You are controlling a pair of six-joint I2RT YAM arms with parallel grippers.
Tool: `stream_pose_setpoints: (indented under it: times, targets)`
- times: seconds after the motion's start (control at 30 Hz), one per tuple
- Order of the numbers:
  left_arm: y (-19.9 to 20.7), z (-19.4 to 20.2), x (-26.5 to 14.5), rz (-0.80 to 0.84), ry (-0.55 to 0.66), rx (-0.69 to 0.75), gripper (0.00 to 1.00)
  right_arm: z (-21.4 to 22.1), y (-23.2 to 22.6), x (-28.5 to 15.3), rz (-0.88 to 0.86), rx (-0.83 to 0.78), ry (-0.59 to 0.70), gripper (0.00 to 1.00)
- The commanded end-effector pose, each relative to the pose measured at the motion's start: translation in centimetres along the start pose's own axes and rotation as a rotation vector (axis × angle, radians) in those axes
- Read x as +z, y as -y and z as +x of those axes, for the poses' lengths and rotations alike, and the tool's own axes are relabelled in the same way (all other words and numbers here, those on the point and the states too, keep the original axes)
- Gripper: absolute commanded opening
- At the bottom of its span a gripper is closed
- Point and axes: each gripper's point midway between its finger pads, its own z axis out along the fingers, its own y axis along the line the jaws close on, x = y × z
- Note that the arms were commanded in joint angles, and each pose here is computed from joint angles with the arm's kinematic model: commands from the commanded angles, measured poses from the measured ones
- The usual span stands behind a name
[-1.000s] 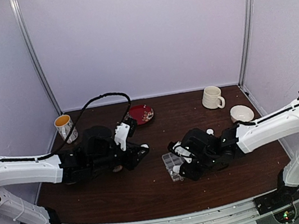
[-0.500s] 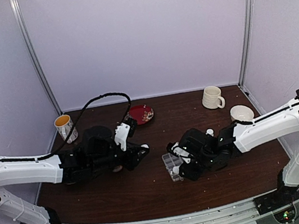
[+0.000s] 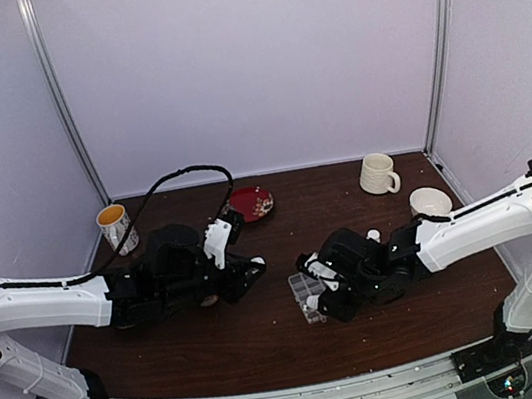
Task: Sort the pills into containers
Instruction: Pour the pill into the compartment of the pill container.
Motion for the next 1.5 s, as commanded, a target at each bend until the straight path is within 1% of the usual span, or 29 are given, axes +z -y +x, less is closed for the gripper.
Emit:
stream_pose_setpoints:
  times: [0.0, 0.03, 0.07, 0.17, 0.2, 0.23, 0.27, 0.37, 0.4, 0.47, 0.5, 0.6, 0.63, 0.7, 0.73, 0.8, 0.83, 0.9, 0.93, 1.03, 1.1, 1.17, 1.33, 1.37, 1.47]
  targets:
    - [0.5, -1.5, -0.4, 0.009, 0.048, 0.006, 0.0, -0.6, 0.3, -0.6, 0.03, -0.003, 0.017, 0.0]
    - [0.5, -1.5, -0.4, 0.008, 0.048, 0.006, 0.0, -0.4, 0.7, -0.4, 0.061, -0.02, -0.023, 0.0]
    - [0.4, -1.6, -0.4, 0.007, 0.05, 0.005, 0.0, -0.4, 0.4, -0.3, 0.053, -0.027, -0.03, 0.0]
    - [0.5, -1.6, -0.3, 0.012, 0.049, 0.007, 0.0, -0.9, 0.0, -0.6, 0.013, 0.0, 0.044, 0.0]
    - [0.6, -1.6, -0.3, 0.012, 0.048, 0.008, 0.0, -1.0, 0.0, -0.6, 0.02, -0.003, 0.032, 0.0]
    - [0.5, -1.6, -0.3, 0.01, 0.048, 0.006, 0.0, -0.3, 0.3, -0.4, 0.045, -0.018, -0.029, 0.0]
    - [0.5, -1.6, -0.3, 0.011, 0.049, 0.006, 0.0, -0.2, 0.3, -0.2, 0.052, -0.029, -0.045, 0.0]
    - [0.5, -1.6, -0.2, 0.012, 0.048, 0.007, 0.0, -1.1, -0.1, -0.9, 0.005, 0.006, 0.066, 0.0]
    - [0.5, -1.6, -0.3, 0.012, 0.048, 0.007, 0.0, -1.2, 0.0, -1.1, 0.01, 0.01, 0.068, 0.0]
    - [0.5, -1.6, -0.3, 0.01, 0.049, 0.006, 0.0, -0.4, 0.7, -0.5, 0.072, -0.024, -0.034, 0.0]
    - [0.5, -1.6, -0.3, 0.009, 0.05, 0.005, 0.0, -0.5, 0.6, -0.5, 0.073, -0.037, -0.04, 0.0]
    - [0.5, -1.6, -0.2, 0.011, 0.048, 0.007, 0.0, -1.0, -0.1, -0.8, 0.015, -0.007, 0.042, 0.0]
    - [0.5, -1.7, -0.3, 0.011, 0.049, 0.007, 0.0, -0.7, 0.1, -0.5, 0.025, -0.007, 0.023, 0.0]
    - [0.5, -1.6, -0.3, 0.009, 0.048, 0.006, 0.0, -0.1, 0.4, 0.0, 0.061, -0.033, -0.064, 0.0]
    - [0.5, -1.5, -0.3, 0.009, 0.049, 0.005, 0.0, -0.2, 0.0, -0.1, 0.045, -0.035, -0.056, 0.0]
    - [0.5, -1.5, -0.3, 0.01, 0.049, 0.004, 0.0, -0.9, -0.2, -0.4, 0.016, -0.005, 0.024, 0.0]
    - [0.5, -1.5, -0.3, 0.011, 0.047, 0.005, 0.0, -0.9, -0.2, -0.4, 0.013, -0.002, 0.031, 0.0]
    - [0.4, -1.4, -0.3, 0.007, 0.046, 0.004, 0.0, -0.8, 0.1, -0.4, 0.053, -0.029, -0.037, 0.0]
    - [0.4, -1.5, -0.4, 0.008, 0.048, 0.004, 0.0, -0.6, 0.2, -0.3, 0.055, -0.038, -0.045, 0.0]
    - [0.5, -1.5, -0.3, 0.009, 0.05, 0.004, 0.0, -1.5, -0.3, -1.0, 0.009, -0.01, 0.051, 0.0]
    - [0.5, -1.6, -0.4, 0.009, 0.051, 0.006, 0.0, -1.2, 0.0, -1.0, 0.031, -0.015, 0.017, 0.0]
    - [0.4, -1.5, -0.3, 0.007, 0.049, 0.006, 0.0, -1.0, 0.0, -0.8, 0.027, -0.02, 0.015, 0.0]
    - [0.5, -1.7, -0.4, 0.012, 0.048, 0.006, 0.0, -1.0, 0.1, -0.8, 0.009, -0.007, 0.067, 0.0]
    - [0.5, -1.7, -0.4, 0.011, 0.048, 0.007, 0.0, -1.0, -0.3, -0.9, -0.02, -0.009, 0.078, 0.0]
    - [0.5, -1.8, -0.5, 0.011, 0.05, 0.007, 0.0, -1.3, -0.4, -1.3, -0.051, 0.0, 0.146, 0.0]
